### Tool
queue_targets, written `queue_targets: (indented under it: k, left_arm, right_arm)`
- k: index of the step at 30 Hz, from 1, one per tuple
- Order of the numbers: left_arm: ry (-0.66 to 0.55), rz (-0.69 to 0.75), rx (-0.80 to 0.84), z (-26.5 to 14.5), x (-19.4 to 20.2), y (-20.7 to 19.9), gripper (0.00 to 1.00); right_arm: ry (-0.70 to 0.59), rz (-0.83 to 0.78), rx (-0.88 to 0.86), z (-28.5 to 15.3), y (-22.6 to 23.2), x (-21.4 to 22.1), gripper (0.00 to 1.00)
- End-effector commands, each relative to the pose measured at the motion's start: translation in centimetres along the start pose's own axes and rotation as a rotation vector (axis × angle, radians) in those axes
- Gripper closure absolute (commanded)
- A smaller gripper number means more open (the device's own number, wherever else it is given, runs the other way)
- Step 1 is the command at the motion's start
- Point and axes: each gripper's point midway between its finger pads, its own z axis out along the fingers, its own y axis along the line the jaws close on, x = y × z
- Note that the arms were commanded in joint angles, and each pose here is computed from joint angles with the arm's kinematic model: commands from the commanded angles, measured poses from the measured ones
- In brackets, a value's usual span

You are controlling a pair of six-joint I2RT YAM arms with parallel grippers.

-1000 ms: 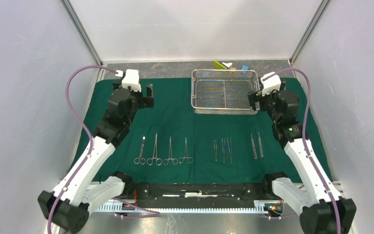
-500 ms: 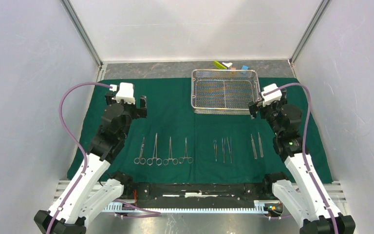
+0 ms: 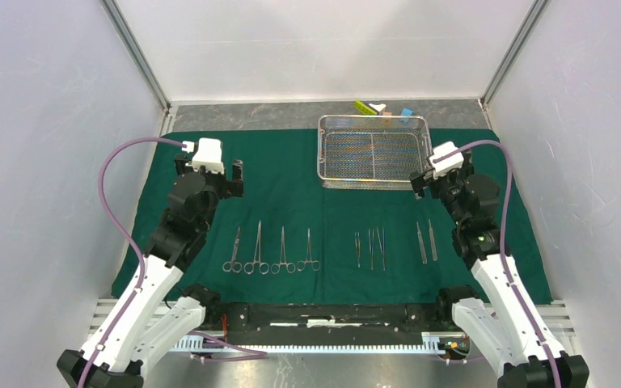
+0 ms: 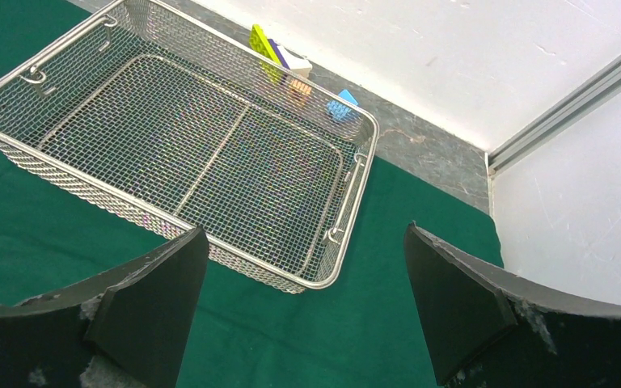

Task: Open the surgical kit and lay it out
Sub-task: Reset both arms

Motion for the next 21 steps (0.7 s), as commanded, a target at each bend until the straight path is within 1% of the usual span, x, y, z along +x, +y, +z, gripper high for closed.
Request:
queue_targets:
  k: [1, 21]
  left_arm:
    - [-0.036, -0.021, 0.000, 0.10, -0.76, 0.03, 0.00]
    - [-0.027, -0.010, 0.010, 0.34, -0.31, -0.20, 0.00]
  right_arm:
    - [-0.039, -0.024, 0.007, 0.08, -0.40, -1.00, 0.02]
    - [-0.033, -0.032, 0.000, 0.09, -0.25, -0.70, 0.02]
